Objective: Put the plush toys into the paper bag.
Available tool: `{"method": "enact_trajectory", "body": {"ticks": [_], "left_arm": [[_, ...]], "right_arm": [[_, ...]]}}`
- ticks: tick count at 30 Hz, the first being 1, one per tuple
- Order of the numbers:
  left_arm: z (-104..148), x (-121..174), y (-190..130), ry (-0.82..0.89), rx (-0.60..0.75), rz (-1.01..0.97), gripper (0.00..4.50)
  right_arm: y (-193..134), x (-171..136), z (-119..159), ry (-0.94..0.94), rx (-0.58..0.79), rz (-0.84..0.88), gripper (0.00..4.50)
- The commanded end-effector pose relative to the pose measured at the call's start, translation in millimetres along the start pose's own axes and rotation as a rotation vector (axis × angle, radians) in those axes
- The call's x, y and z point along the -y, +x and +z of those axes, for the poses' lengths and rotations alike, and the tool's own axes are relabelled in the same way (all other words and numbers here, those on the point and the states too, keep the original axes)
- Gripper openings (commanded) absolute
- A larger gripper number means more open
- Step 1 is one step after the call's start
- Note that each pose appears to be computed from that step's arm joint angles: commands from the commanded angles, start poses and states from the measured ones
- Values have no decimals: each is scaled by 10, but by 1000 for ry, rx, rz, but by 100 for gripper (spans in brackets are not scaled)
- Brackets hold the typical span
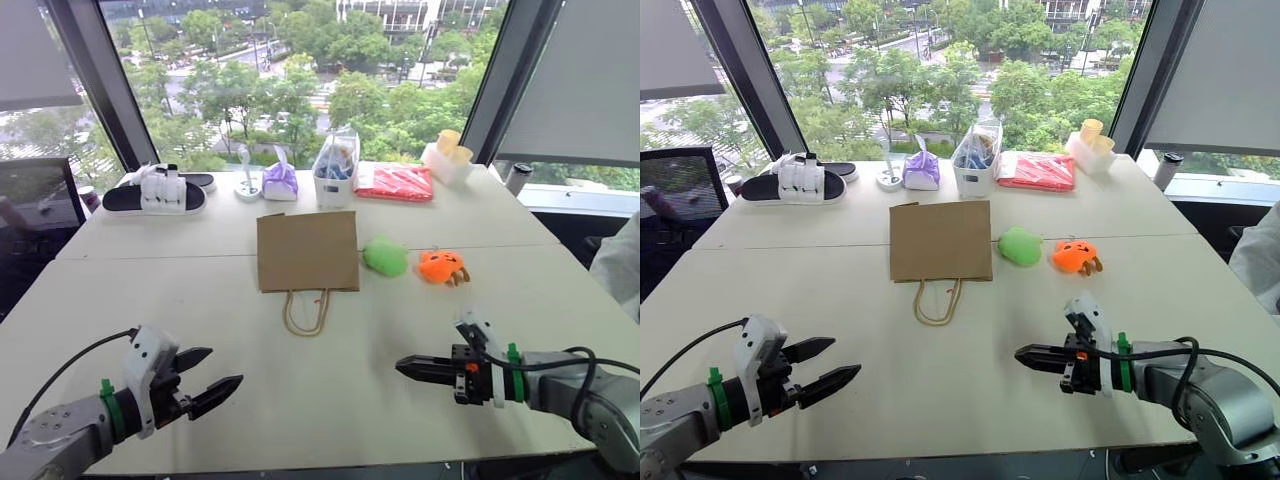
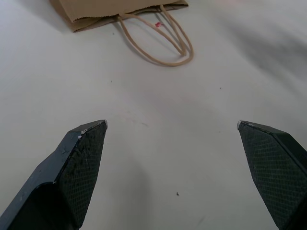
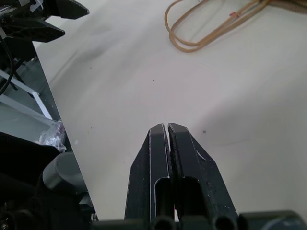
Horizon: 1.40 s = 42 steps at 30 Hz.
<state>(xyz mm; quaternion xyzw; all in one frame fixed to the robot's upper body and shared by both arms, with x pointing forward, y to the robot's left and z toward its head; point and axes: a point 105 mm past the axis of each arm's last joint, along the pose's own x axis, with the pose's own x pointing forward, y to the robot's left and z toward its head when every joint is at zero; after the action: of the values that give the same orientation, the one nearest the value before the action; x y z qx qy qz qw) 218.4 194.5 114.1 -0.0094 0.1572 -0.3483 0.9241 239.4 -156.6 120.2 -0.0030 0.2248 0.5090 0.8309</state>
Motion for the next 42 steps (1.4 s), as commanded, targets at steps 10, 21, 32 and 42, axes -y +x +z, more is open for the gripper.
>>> {"method": "enact_trajectory", "body": {"ticks": [10,21,32,42], "left_arm": [[158,-12,-3,24,52,10,450],[361,-198,28,71,87,53,450],[442,-292,111,202,55,-16,450],[664,-601,957,847,14,-166,450]], "right_arm": [[24,-47,45,-16,16,12,5],[31,0,142,-27,49,-18,5],[71,20,196,-27,99,-65,5],[372,-234,308,-91,132,3,5]]}}
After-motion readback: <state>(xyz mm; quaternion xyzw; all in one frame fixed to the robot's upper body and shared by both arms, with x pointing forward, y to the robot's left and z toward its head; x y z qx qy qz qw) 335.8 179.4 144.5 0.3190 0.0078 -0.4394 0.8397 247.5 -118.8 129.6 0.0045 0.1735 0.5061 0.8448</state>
